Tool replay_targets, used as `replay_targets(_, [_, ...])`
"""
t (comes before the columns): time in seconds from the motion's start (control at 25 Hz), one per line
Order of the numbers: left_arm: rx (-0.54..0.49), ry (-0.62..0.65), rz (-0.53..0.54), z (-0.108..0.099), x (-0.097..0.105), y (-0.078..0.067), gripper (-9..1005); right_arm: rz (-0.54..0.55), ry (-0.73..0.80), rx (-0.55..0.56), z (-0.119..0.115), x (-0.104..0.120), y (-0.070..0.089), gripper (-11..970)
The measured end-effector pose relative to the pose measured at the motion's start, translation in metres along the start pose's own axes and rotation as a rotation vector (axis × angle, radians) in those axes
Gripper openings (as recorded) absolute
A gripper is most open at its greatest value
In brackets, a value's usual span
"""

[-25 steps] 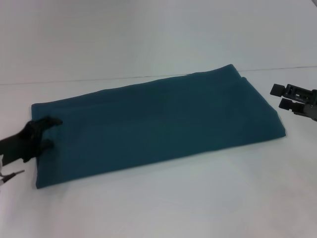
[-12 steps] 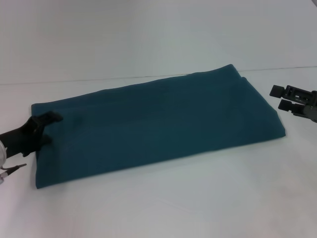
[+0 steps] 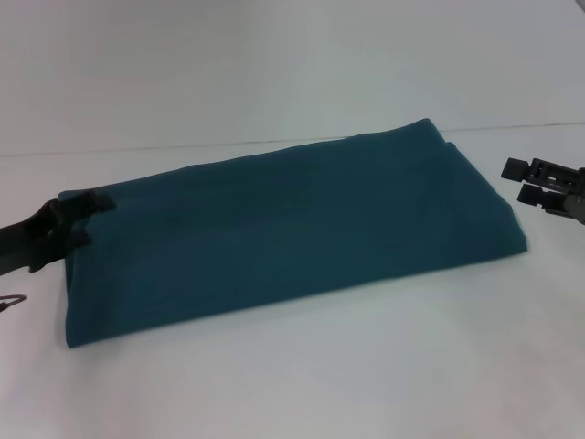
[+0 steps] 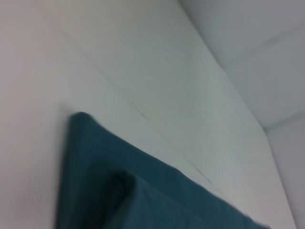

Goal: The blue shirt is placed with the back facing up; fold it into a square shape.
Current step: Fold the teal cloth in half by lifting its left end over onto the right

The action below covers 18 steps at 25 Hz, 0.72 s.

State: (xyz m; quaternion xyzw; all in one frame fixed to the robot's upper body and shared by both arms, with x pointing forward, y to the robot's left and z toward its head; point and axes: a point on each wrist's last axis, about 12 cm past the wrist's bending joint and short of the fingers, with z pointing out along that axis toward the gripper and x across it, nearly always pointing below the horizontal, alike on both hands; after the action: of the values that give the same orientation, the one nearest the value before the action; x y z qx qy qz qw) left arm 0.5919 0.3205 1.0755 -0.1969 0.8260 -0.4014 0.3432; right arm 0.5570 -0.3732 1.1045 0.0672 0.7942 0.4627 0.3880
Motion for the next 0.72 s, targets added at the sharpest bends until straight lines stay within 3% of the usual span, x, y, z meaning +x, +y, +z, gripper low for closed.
replay_targets(0.08, [0.004, 0.039, 0.022, -0.011, -0.003, 0.001, 803, -0.001, 0.0, 0.0, 0.0, 0.0, 0.0, 901])
replay_targets(0.28, [-0.024, 0.058, -0.047, -0.02, 0.003, 0.013, 803, -0.001, 0.002, 0.0, 0.0, 0.001, 0.0, 901])
replay_targets(0.72, [-0.095, 0.048, -0.072, -0.007, 0.019, 0.026, 804, 0.004, 0.018, 0.001, -0.001, 0.006, -0.001, 901])
